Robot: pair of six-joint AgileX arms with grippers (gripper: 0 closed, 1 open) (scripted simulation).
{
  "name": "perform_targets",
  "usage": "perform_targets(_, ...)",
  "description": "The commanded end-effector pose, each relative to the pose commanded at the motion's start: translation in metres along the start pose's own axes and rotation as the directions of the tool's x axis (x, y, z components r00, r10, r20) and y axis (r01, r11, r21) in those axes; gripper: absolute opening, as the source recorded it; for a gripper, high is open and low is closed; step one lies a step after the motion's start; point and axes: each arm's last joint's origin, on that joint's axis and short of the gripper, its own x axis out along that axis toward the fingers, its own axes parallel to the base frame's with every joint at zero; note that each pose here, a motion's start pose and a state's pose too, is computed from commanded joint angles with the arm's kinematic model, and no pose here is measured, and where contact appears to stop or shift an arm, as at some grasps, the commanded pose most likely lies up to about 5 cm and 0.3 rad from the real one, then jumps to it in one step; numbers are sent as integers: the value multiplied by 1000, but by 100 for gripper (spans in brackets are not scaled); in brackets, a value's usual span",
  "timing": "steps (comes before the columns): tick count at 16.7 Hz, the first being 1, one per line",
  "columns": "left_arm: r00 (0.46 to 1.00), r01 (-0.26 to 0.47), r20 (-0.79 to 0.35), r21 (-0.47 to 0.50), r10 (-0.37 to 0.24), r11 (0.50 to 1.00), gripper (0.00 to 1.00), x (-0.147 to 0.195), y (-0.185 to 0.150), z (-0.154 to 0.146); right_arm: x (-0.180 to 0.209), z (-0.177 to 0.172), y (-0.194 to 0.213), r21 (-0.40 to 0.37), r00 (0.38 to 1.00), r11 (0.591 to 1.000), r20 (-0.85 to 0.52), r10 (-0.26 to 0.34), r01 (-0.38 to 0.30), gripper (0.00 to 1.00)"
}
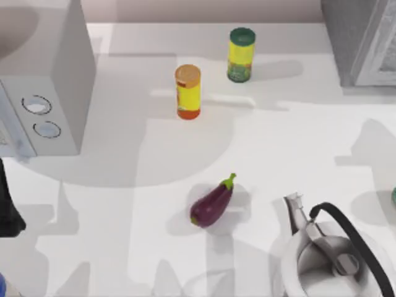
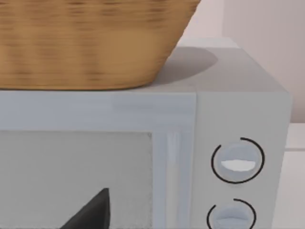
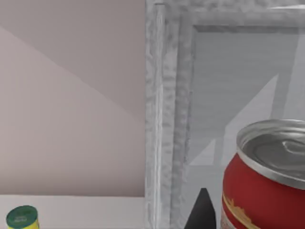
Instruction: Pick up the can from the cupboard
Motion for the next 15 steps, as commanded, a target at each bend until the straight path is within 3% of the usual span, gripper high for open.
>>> perform_targets(9,1000,0,0,0,0,1000,100,0,0,0,-13,-182,-16,13,1000,1000,29,2,-2,0)
perform_targets(12,1000,0,0,0,0,1000,100,0,0,0,-11,-211,-18,14,999,1000,48,2,-2,0)
perform_targets(15,1000,0,0,0,0,1000,100,0,0,0,-10,-217,-18,14,999,1000,54,1,-2,0)
